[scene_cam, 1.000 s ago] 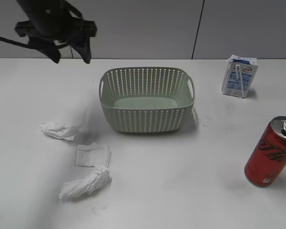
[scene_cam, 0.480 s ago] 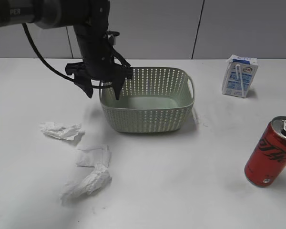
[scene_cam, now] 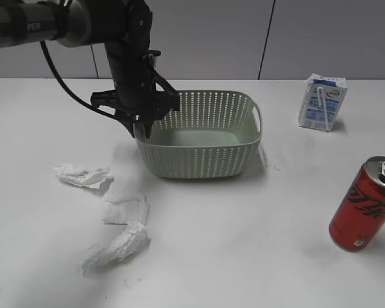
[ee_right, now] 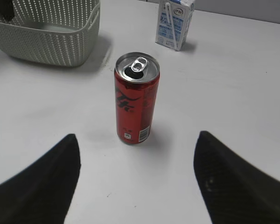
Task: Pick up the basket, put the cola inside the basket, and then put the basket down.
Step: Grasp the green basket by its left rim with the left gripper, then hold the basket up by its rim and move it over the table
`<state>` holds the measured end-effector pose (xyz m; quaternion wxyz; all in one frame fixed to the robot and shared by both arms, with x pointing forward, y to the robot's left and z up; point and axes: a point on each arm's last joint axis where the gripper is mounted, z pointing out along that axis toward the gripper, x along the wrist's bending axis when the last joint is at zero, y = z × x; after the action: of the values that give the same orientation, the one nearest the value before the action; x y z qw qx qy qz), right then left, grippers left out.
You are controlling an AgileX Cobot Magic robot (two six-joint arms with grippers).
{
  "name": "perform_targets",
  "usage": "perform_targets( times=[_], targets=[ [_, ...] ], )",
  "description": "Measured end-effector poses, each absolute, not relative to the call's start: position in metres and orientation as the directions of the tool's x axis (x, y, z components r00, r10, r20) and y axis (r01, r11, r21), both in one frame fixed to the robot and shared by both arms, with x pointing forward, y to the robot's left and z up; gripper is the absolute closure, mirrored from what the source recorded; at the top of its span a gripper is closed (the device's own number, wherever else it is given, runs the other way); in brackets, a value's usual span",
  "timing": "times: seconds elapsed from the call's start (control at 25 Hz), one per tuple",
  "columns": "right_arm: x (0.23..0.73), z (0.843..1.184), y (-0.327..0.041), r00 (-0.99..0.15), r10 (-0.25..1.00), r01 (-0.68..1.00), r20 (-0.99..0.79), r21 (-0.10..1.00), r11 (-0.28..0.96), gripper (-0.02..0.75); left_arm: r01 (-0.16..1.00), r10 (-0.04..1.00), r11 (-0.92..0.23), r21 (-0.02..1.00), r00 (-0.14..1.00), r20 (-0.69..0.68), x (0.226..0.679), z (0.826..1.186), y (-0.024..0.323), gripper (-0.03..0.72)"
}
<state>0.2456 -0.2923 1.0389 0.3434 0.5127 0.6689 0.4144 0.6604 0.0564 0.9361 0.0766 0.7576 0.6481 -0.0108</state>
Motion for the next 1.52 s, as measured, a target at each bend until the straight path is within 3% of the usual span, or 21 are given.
perform_targets(
  times=[0.12,0.2,0.68,1.12,1.52],
  targets=[
    [0.246,1.039,-0.292,-0.238,0.971,0.402,-0.034,0.906,0.131,0.165,0.981,0.979,-0.149,0.122,0.164,-0.124,0.664,0.949,0.054,0.646],
    [0.246,1.039,-0.292,-0.238,0.971,0.402,-0.034,0.906,0.131,0.165,0.979,0.977,-0.143,0.146,0.163,-0.138,0.667,0.959,0.052,0.691],
    [0.246,1.039,-0.292,-0.238,0.971,0.402,-0.035,0.906,0.131,0.165,0.968,0.962,-0.111,0.226,0.162,-0.219,0.667,1.005,0.053,0.691],
    [0.246,1.039,-0.292,-0.238,0.971,0.402,-0.035,0.906,0.131,0.165,0.992,0.982,-0.124,0.023,0.126,-0.143,0.595,0.998,0.092,0.691],
    [0.249,1.041,-0.290,-0.252,0.968,0.427,-0.008,0.897,0.118,0.165,0.995,0.982,-0.031,0.090,0.048,-0.184,0.550,1.030,0.118,0.691]
  ],
)
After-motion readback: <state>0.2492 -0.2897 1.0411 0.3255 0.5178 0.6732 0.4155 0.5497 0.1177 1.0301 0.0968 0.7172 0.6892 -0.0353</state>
